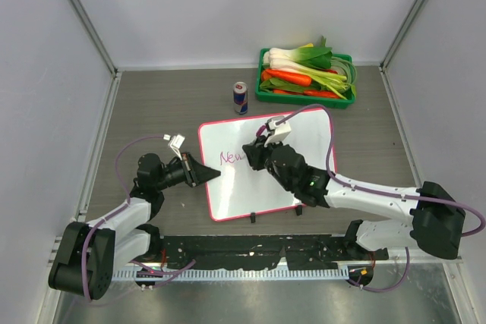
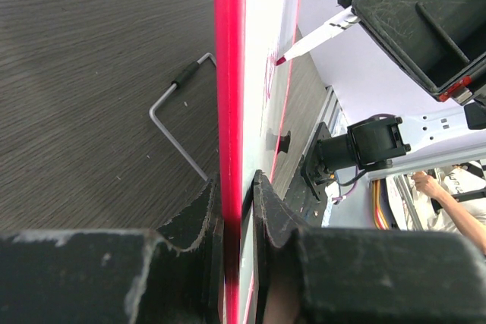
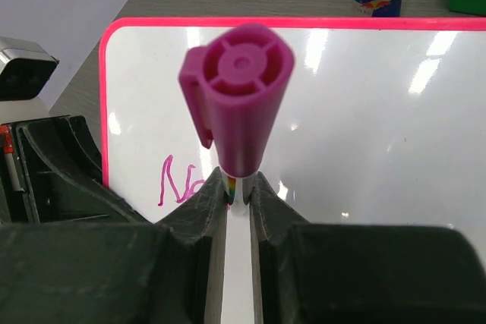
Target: Write a sentence on the whiteboard
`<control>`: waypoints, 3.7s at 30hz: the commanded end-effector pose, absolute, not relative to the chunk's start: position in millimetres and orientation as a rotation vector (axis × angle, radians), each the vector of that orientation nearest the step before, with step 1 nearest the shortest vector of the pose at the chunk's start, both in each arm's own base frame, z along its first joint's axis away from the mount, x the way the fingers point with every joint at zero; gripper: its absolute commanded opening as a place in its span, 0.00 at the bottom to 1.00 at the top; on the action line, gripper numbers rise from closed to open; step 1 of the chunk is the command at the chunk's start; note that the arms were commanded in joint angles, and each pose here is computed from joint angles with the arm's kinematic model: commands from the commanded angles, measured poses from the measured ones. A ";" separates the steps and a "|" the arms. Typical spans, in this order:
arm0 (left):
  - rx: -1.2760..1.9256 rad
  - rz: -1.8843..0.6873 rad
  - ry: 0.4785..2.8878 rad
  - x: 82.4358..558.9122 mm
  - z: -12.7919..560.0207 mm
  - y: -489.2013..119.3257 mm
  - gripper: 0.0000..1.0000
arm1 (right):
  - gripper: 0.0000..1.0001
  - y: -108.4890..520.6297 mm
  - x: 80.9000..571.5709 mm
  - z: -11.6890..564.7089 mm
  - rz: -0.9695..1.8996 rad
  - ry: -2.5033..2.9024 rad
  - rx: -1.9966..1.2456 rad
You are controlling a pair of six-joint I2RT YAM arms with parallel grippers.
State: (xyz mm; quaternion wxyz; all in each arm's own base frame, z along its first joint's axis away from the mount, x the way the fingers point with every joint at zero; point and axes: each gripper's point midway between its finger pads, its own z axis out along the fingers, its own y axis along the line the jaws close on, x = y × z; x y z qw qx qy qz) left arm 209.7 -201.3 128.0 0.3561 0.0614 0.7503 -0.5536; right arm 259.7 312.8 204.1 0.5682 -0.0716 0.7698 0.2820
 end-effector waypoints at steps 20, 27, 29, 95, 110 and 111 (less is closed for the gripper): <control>0.202 -1.312 1.930 217.0 116.3 -196.2 0.00 | 0.01 293.3 277.2 216.7 0.532 1.774 -0.098; 0.198 -1.311 1.931 217.4 116.4 -195.7 0.00 | 0.01 299.4 281.2 222.3 0.544 1.766 -0.093; 0.198 -1.310 1.933 217.3 115.7 -195.7 0.00 | 0.01 299.1 282.0 224.7 0.547 1.761 -0.086; 0.198 -1.310 1.933 218.0 115.6 -195.8 0.00 | 0.01 273.5 265.2 197.1 0.608 1.825 -0.085; 0.200 -1.313 1.935 217.5 115.3 -196.3 0.00 | 0.01 259.4 263.2 191.2 0.568 1.833 -0.058; 0.202 -1.312 1.932 217.5 116.0 -196.3 0.00 | 0.01 259.9 262.9 190.7 0.568 1.834 -0.060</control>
